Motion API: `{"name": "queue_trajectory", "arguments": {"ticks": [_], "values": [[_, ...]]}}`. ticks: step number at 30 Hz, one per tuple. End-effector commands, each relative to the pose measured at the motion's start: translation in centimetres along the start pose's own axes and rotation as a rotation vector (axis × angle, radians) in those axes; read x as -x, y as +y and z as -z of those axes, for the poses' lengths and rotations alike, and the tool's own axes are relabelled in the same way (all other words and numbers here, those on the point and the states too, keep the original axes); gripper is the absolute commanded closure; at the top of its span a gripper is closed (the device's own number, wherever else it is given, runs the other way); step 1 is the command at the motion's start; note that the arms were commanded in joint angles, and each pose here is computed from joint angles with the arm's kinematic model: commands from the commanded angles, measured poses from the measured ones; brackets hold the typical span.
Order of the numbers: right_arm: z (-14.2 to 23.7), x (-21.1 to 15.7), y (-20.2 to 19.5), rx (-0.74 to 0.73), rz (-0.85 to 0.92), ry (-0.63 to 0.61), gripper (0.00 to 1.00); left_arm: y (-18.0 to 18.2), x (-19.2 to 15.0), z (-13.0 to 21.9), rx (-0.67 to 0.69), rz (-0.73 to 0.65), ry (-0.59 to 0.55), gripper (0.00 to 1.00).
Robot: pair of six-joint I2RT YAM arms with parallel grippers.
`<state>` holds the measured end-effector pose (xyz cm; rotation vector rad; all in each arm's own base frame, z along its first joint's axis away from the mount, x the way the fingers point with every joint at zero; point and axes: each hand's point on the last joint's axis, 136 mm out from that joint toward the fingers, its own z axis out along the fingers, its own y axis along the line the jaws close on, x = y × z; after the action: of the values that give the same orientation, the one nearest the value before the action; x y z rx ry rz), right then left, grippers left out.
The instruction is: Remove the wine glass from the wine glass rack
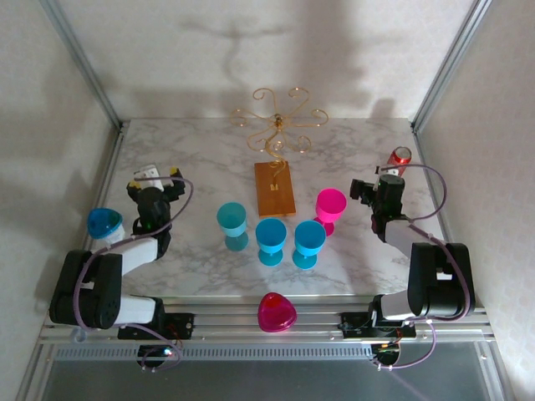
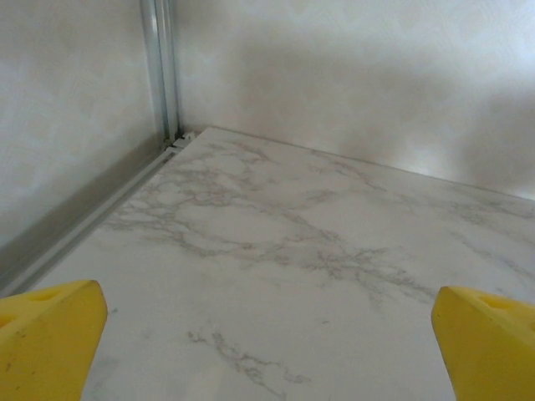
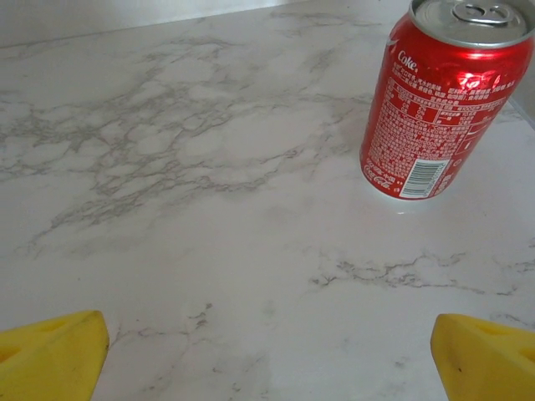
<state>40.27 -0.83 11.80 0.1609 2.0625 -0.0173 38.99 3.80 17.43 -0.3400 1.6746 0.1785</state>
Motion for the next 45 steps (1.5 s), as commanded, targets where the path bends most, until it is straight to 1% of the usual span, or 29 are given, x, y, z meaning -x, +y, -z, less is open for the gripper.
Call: {"name": "queue_trajectory", "arguments": {"ticks": [1, 13, 16, 23, 24, 27, 33, 37, 38, 40, 41, 45], "values": [[-0.1, 0.6, 0.2, 0.017, -0.002, -0.035, 0.01, 0.2, -0.1, 0.4, 0.009, -0.017, -0.024, 0.01], [-1.0, -1.3, 0.5, 0.042, 0.006, -0.039, 0.01, 0.4, -2.7, 1.3, -0.021, -0.042, -0.043, 0.01], [-0.9, -1.6, 0.6, 0.053, 0.008, -0.061, 0.01, 0.2, -3.2, 1.3, -0.037, -0.053, -0.037, 0.00], [-0.5, -1.8, 1.3, 0.090, 0.029, -0.100, 0.01, 0.6, -3.2, 1.4, -0.024, -0.035, -0.044, 0.01], [-0.5, -2.9, 1.3, 0.091, 0.031, -0.095, 0.01, 0.7, -3.2, 1.4, -0.021, -0.032, -0.047, 0.00], [-0.4, -3.4, 1.5, 0.101, 0.040, -0.127, 0.01, 1.0, -3.1, 1.6, -0.017, -0.023, -0.055, 0.00], [-0.4, -3.5, 1.6, 0.107, 0.045, -0.123, 0.01, 1.6, -3.2, 1.3, -0.010, 0.004, -0.055, 0.00], [-0.4, -3.6, 1.7, 0.109, 0.045, -0.120, 0.01, 2.3, -3.7, 2.1, -0.025, 0.040, -0.075, 0.00], [-0.4, -3.5, 1.7, 0.109, 0.046, -0.122, 0.01, 2.2, -3.6, 2.2, -0.029, 0.036, -0.102, 0.01], [-0.5, -3.6, 1.8, 0.114, 0.050, -0.115, 0.01, 2.1, -4.1, 1.9, -0.031, 0.035, -0.065, 0.00], [-0.5, -3.5, 1.8, 0.114, 0.051, -0.116, 0.01, 2.3, -3.8, 1.9, -0.027, 0.041, -0.084, 0.00], [-0.6, -3.5, 1.9, 0.115, 0.057, -0.113, 0.01, 2.3, -4.1, 1.5, -0.032, 0.047, -0.060, 0.00]]}}
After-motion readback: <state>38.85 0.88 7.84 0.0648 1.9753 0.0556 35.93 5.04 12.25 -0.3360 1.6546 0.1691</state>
